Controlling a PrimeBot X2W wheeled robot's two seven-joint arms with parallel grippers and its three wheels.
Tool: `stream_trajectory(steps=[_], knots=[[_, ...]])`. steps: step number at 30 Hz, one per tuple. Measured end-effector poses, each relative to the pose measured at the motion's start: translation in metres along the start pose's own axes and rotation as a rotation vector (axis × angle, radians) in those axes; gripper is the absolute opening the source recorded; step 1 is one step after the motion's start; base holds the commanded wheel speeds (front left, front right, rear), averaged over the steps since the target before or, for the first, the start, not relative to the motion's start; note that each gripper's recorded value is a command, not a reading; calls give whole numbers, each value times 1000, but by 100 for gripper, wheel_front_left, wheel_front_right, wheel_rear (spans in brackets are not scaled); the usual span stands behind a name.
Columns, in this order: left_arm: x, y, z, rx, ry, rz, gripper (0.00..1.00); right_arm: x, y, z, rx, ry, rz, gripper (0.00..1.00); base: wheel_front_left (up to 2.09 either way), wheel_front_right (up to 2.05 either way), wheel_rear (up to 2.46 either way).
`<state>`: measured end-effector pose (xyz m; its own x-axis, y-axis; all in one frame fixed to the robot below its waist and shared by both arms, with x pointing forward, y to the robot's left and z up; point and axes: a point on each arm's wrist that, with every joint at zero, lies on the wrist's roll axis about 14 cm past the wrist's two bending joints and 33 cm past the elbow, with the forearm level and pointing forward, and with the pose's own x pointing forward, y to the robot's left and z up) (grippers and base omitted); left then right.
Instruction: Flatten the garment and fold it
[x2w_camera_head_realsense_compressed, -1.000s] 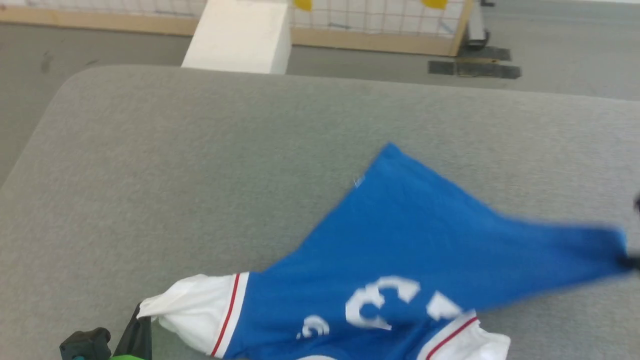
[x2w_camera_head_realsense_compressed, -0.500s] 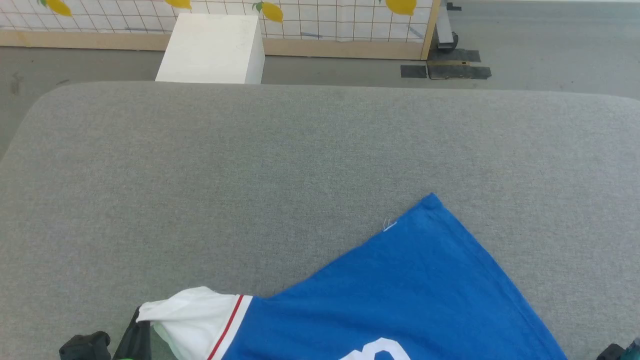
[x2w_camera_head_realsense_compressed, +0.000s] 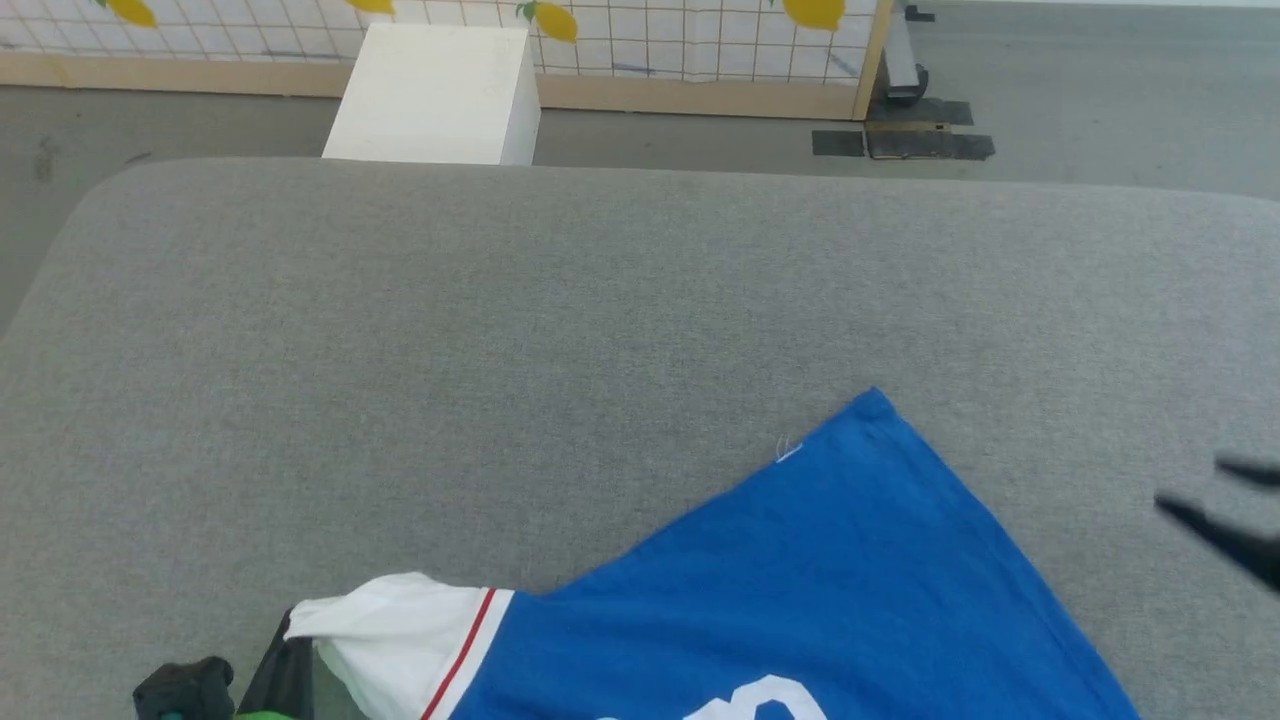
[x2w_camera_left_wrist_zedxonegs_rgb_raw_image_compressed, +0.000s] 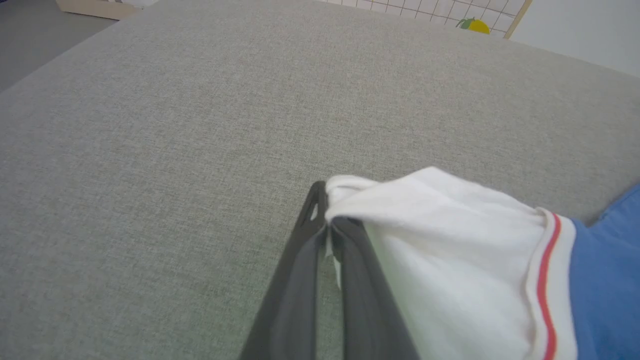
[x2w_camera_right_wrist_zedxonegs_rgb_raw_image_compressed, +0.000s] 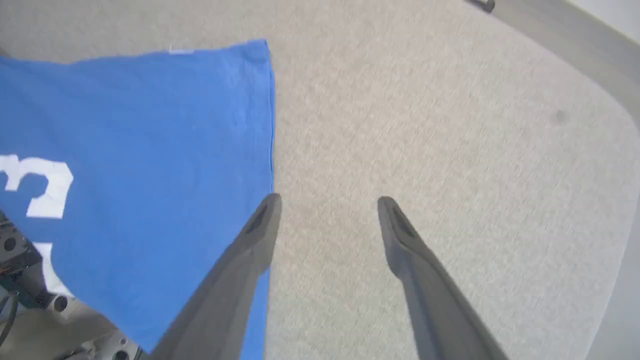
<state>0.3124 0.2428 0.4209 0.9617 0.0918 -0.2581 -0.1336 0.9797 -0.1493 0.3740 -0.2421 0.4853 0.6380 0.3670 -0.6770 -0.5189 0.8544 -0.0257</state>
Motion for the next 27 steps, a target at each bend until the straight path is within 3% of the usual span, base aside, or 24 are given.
stream_trajectory(steps=[5, 8, 13, 19, 27], knots=[[6, -6, 4, -4, -14, -10, 0, 17, -3, 64, -91, -105, -17, 100, 0, 0, 0], [11, -8, 6, -5, -19, -15, 0, 38, 3, 75, -193, -29, -22, 100, 0, 0, 0], [19, -9, 5, -6, -13, -13, 0, 81, 37, 89, -235, 73, 71, 100, 0, 0, 0], [26, -11, 0, -23, -2, -2, 0, 129, 52, 85, -294, 217, 113, 100, 0, 0, 0], [25, 2, -9, -27, 20, 46, 0, 178, 73, 34, -265, 401, 185, 100, 0, 0, 0]])
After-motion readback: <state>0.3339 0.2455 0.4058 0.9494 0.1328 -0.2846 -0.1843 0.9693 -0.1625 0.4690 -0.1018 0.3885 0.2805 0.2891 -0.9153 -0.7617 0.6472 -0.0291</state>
